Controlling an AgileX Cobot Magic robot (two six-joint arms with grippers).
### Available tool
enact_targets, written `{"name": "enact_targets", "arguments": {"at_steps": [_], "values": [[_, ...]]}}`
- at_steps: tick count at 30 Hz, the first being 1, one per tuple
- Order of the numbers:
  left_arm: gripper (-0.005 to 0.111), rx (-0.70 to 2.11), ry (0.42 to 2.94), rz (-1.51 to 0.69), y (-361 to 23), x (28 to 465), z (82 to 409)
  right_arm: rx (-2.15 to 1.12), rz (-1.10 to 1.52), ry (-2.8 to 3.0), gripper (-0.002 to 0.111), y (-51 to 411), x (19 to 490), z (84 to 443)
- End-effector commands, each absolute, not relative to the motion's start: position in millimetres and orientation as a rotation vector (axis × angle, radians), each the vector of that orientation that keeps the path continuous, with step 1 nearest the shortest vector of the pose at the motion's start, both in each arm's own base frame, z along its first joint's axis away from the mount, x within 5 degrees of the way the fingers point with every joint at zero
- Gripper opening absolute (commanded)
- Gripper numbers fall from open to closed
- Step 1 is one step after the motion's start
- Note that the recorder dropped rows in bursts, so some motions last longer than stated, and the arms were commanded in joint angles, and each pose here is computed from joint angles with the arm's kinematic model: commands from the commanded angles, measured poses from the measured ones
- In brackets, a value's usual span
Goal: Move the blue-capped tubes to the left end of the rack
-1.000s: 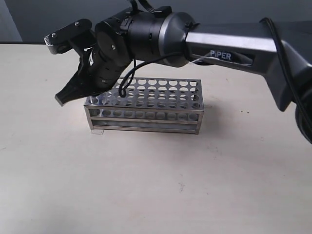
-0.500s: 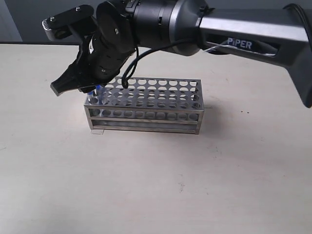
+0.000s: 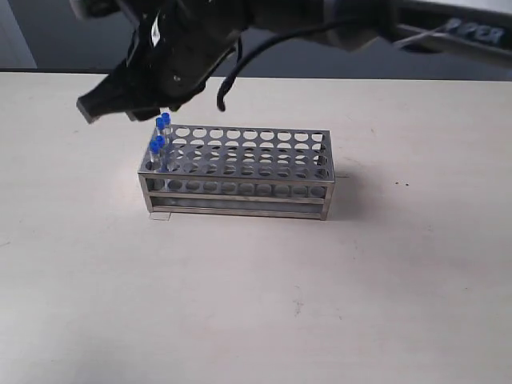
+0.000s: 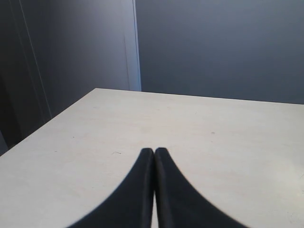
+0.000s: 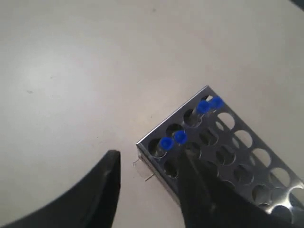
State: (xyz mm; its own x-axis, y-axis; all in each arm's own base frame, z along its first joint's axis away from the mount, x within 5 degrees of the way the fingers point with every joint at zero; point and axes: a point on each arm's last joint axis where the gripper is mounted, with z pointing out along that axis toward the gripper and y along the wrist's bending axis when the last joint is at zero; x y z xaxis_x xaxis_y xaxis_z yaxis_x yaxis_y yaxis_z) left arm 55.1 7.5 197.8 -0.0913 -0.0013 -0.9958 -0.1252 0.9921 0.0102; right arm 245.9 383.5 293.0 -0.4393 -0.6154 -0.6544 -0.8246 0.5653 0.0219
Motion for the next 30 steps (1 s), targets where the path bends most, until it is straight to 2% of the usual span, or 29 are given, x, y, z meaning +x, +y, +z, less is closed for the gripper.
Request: {"name": "enact_targets", "arguments": {"at_steps": [1,8,15,19,21,24,27,30], "values": [[0.0,-0.097,1.662,0.093,7,56,197,-1.11,0.48,2.12,0.039,356,230,351],[0.0,-0.097,1.662,0.093,7,56,197,-1.137,0.435,2.147,0.039,304,196,396],[0.0,-0.097,1.662,0.093,7,56,197,-1.232,0.277,2.389,0.039,238,155,382],[0.0,-0.097,1.662,0.093,7,56,197,-1.212,0.261,2.344,0.039,229,153,394],[0.0,-0.097,1.662,0.093,7,56,197,-1.146,0.252,2.358,0.039,225,153,396],[0.0,-0.097,1.662,0.093,7,56,197,-0.831,0.13,2.336,0.039,201,159,414],[0.0,-0.097,1.662,0.093,7,56,197,-0.801,0.291,2.07,0.039,167,147,436],[0.0,-0.097,1.662,0.093,7,56,197,-0.737,0.412,1.927,0.039,136,146,420]]}}
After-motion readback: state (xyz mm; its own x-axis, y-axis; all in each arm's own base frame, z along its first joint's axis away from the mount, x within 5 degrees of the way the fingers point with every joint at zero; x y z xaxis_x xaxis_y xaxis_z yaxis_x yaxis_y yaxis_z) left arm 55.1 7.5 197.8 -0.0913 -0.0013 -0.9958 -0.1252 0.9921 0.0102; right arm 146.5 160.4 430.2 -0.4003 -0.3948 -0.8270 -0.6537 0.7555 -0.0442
